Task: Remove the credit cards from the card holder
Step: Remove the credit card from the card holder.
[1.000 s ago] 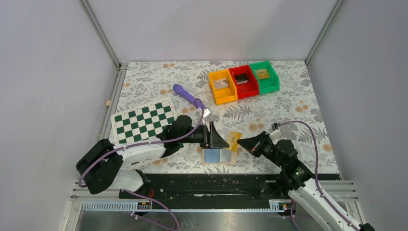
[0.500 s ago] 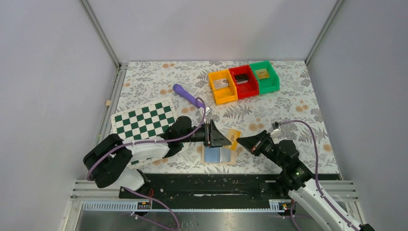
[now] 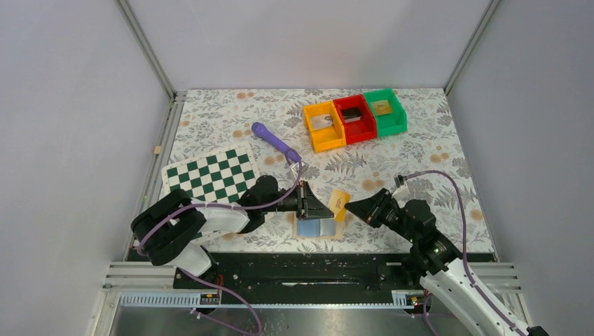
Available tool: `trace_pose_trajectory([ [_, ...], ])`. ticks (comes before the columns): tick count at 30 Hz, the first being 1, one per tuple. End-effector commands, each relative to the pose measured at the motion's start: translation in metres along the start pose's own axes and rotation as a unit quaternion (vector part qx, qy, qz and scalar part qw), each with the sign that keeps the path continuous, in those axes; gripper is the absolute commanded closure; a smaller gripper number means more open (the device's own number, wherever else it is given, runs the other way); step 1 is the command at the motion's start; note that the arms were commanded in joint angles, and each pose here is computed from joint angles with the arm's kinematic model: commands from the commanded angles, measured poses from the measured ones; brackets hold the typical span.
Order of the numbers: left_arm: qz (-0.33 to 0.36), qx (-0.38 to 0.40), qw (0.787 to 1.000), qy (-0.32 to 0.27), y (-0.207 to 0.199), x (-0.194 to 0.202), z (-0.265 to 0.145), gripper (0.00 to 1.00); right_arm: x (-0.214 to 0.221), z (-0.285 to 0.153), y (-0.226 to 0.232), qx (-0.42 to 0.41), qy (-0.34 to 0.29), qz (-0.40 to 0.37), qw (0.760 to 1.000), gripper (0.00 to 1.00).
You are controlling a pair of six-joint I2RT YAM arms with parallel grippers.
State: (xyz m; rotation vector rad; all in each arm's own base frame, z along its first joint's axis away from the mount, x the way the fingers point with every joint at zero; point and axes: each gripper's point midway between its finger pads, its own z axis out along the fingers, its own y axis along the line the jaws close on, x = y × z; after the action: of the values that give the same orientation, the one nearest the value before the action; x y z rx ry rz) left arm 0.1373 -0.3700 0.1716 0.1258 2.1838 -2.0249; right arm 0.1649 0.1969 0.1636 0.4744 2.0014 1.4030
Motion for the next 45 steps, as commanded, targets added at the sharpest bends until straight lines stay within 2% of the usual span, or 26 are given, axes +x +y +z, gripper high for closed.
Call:
trace_pose_trajectory([
  [1,0.049,0.012,0.999,0.004,-0.012,0.004,-0.006,1.00,-0.004,-0.013,0.008,0.027,0.016,-0.107,0.994,0.69],
  [3,0.061,-0.002,0.998,0.010,-0.010,0.008,-0.011,1.00,-0.006,-0.017,0.006,0.040,0.019,-0.138,0.989,0.64],
  [8,0.083,-0.068,0.994,0.021,0.006,0.014,-0.026,1.00,-0.013,-0.018,0.001,0.092,0.036,-0.183,0.978,0.64],
  [18,0.107,-0.139,0.984,0.044,0.013,0.024,-0.063,1.00,-0.012,-0.014,0.040,0.043,0.096,-0.284,0.953,0.65],
  [20,0.111,-0.135,0.983,0.056,0.010,0.029,-0.069,1.00,-0.002,-0.014,0.054,0.011,0.132,-0.289,0.948,0.64],
  [27,0.116,-0.121,0.982,0.084,0.002,0.042,-0.078,1.00,0.031,-0.005,0.066,-0.052,0.248,-0.262,0.931,0.58],
  [32,0.118,-0.119,0.981,0.102,0.001,0.051,-0.084,1.00,0.047,0.000,0.068,-0.083,0.304,-0.227,0.922,0.52],
  [40,0.129,-0.115,0.977,0.124,0.004,0.061,-0.091,1.00,0.063,0.000,0.059,-0.110,0.346,-0.199,0.910,0.50],
  [45,0.138,-0.112,0.976,0.128,0.002,0.065,-0.095,1.00,0.065,0.002,0.053,-0.104,0.355,-0.191,0.909,0.57],
])
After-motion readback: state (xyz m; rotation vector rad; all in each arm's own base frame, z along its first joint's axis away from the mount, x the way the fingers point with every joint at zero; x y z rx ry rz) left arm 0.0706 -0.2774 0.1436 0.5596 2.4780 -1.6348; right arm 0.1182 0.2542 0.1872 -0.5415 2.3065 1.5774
